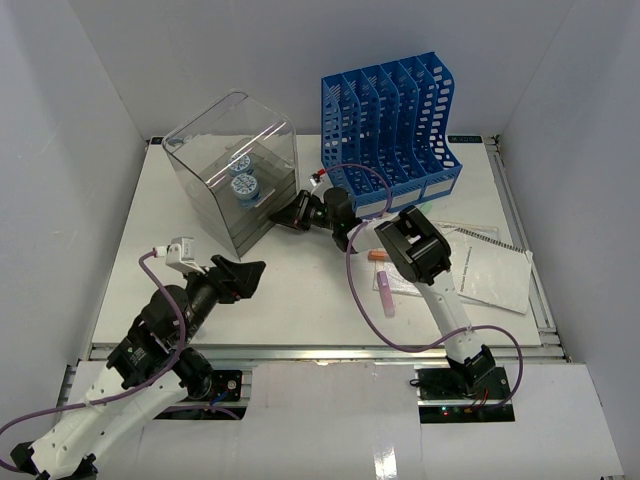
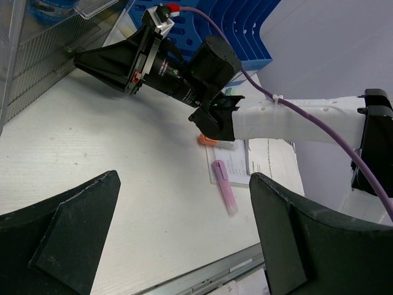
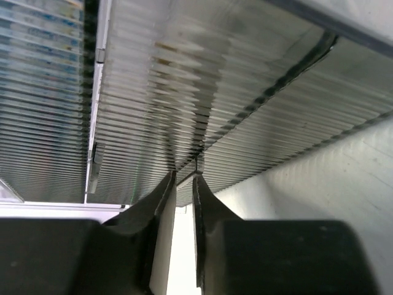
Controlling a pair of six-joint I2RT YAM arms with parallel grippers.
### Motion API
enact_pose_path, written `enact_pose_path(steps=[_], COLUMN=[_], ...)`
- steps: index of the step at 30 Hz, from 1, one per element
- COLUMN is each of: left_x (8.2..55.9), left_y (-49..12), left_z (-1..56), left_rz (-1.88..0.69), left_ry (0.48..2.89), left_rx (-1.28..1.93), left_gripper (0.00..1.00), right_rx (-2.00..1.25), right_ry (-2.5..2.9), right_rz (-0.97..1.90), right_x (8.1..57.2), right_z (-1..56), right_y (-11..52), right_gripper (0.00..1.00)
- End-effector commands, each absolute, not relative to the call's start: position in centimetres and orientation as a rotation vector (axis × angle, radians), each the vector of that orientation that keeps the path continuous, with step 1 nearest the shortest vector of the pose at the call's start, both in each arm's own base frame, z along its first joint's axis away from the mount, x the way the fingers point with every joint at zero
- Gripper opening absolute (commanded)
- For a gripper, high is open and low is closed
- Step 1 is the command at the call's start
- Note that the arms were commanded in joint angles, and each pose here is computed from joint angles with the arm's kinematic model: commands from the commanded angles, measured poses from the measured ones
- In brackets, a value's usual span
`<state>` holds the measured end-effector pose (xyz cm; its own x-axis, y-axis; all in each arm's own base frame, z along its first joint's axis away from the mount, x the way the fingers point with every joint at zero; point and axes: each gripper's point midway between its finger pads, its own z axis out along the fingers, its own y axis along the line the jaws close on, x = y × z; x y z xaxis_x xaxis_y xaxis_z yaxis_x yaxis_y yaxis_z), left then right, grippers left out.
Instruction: Organize the desk
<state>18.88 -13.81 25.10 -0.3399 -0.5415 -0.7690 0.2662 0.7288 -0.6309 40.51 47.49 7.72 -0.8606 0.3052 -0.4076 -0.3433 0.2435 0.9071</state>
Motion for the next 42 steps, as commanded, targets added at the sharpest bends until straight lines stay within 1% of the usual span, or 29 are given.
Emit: enact_pose_path(steps=[1,5,13,18,25,29,30,33,34,38,40,42], left_x=[19.0,19.1,19.3,19.2,19.1,19.4,19.4,19.8,20.0,20.6,20.7,20.9], left_y=[-14.0,-14.1,-14.5,-14.7,-15.2,-16.0,-16.3,-17.5,-18.0,-20.3,-21.3,-22.4], left_z=[25.8,25.8,24.6,24.4,24.3,24.1,24.1,24.6,24.7,24.4,24.1,23.9], left_rz=[-0.855,-0.850,-0.834,-0.836,-0.853,-0.854,-0.855,-0.860,-0.863,-0.891,-0.909,-0.932], left_ry=[1.714,1.722,1.755,1.767,1.779,1.801,1.804,1.809,1.814,1.846,1.857,1.865], left_rx=[-0.223,-0.219,-0.209,-0.191,-0.176,-0.141,-0.127,-0.057,-0.030,0.073,0.110,0.157], left_gripper=[0.98,0.98,0.98,0.98,0.98,0.98,0.98,0.98,0.98,0.98,0.98,0.98], right_rx=[-0.021,-0.020,-0.058,-0.068,-0.099,-0.227,-0.259,-0.378,-0.421,-0.607,-0.725,-0.811], right_ry=[1.886,1.879,1.865,1.916,1.937,1.922,1.922,1.892,1.885,1.881,1.821,1.847], right_rz=[1.728,1.743,1.737,1.696,1.668,1.665,1.657,1.636,1.616,1.485,1.391,1.270], right_x=[41.1,40.9,39.2,37.0,34.7,34.3,34.3,33.6,33.4,31.8,31.0,30.2], right_z=[9.7,9.7,10.7,9.5,9.3,9.7,9.8,11.7,12.3,13.2,15.1,14.5], right_y=[48.3,48.1,46.3,43.5,40.7,41.0,41.1,40.7,40.5,38.6,37.4,35.8], right_gripper=[0.12,0.08,0.08,0.08,0.09,0.41,0.47,0.85,0.90,0.90,0.90,0.90])
